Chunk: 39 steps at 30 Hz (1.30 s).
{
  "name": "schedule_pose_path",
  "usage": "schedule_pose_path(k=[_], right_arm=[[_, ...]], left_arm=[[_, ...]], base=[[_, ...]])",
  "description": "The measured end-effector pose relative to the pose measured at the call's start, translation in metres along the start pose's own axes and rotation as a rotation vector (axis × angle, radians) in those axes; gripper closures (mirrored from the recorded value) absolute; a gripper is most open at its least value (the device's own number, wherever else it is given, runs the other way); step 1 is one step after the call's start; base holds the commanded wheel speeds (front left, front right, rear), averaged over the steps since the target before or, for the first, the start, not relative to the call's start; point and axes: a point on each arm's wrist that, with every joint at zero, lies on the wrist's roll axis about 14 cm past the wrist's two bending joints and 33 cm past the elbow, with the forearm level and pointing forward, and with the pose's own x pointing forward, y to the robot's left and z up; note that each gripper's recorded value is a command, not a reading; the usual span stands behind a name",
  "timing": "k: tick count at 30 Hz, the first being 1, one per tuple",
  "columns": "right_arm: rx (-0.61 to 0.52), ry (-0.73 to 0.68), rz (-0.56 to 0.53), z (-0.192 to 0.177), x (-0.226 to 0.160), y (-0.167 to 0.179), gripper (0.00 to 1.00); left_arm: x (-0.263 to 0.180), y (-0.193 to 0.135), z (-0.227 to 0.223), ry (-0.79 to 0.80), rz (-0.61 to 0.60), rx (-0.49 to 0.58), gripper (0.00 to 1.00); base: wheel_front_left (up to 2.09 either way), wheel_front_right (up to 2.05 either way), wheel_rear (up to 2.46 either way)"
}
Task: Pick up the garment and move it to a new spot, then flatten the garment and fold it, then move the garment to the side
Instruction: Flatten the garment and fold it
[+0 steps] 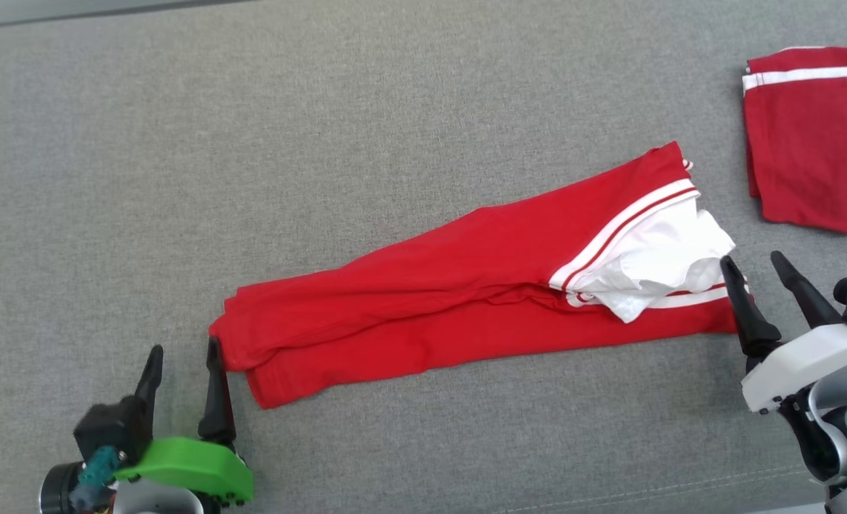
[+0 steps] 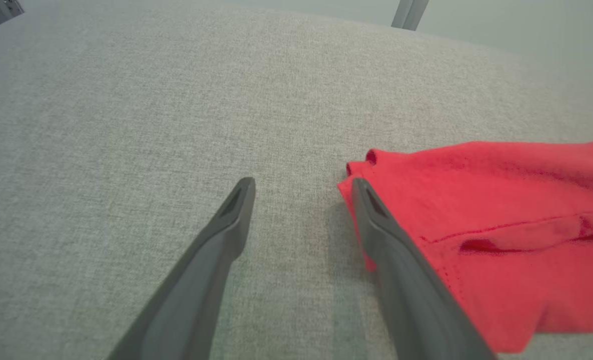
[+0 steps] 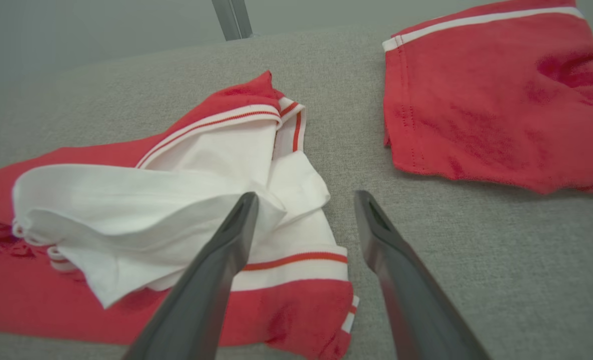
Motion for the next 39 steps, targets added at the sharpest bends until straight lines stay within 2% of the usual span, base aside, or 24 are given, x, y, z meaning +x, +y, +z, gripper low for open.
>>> schedule_pose_path(k=[2,5,9,11,17,21,25,36,37,38,39], right_arm=[[-0.017,-0.028,-0.017,0.009,-0.007,-0.005,0.0],[-0.023,-0.093,-0.044,0.03,-0.015,-0.013,0.0],[-0.054,-0.089,-0.047,0.038,-0.015,-0.011,0.0],[-0.031,-0.064,-0.031,0.034,-0.008,-0.003,0.0],[-0.056,0.048,0.003,0.015,0.024,0.009,0.0],[-0.104,0.148,0.012,-0.012,0.038,0.009,0.0],[-0.095,0.212,0.015,-0.033,0.046,0.011,0.0],[-0.043,0.269,0.046,-0.047,0.057,0.018,0.0],[-0.029,0.275,0.052,-0.048,0.057,0.02,0.6],[-0.029,0.275,0.052,-0.048,0.057,0.02,1.0],[0.023,0.273,0.063,-0.046,0.057,0.025,1.0]], left_arm=[[-0.01,-0.001,-0.003,-0.02,-0.006,0.052,0.0],[-0.02,-0.007,0.004,-0.066,-0.012,0.072,0.0],[-0.025,-0.02,0.04,-0.204,-0.016,0.096,0.0],[-0.027,-0.026,0.051,-0.249,-0.014,0.091,0.0],[-0.028,-0.03,0.054,-0.275,-0.006,0.081,0.0],[-0.028,-0.023,0.059,-0.296,0.022,0.098,0.0],[-0.028,-0.014,0.06,-0.301,0.05,0.118,0.0],[-0.029,0.003,0.056,-0.286,0.091,0.131,0.0],[-0.029,0.003,0.056,-0.286,0.09,0.131,0.0],[-0.029,0.003,0.056,-0.286,0.09,0.131,0.0],[-0.03,0.002,0.058,-0.292,0.085,0.129,0.0]], base=[[0.0,0.0,0.0],[0.0,0.0,0.0],[0.0,0.0,0.0],[0.0,0.0,0.0],[0.0,0.0,0.0],[0.0,0.0,0.0],[0.0,0.0,0.0],[0.0,0.0,0.0],[0.0,0.0,0.0],[0.0,0.0,0.0],[0.0,0.0,0.0]])
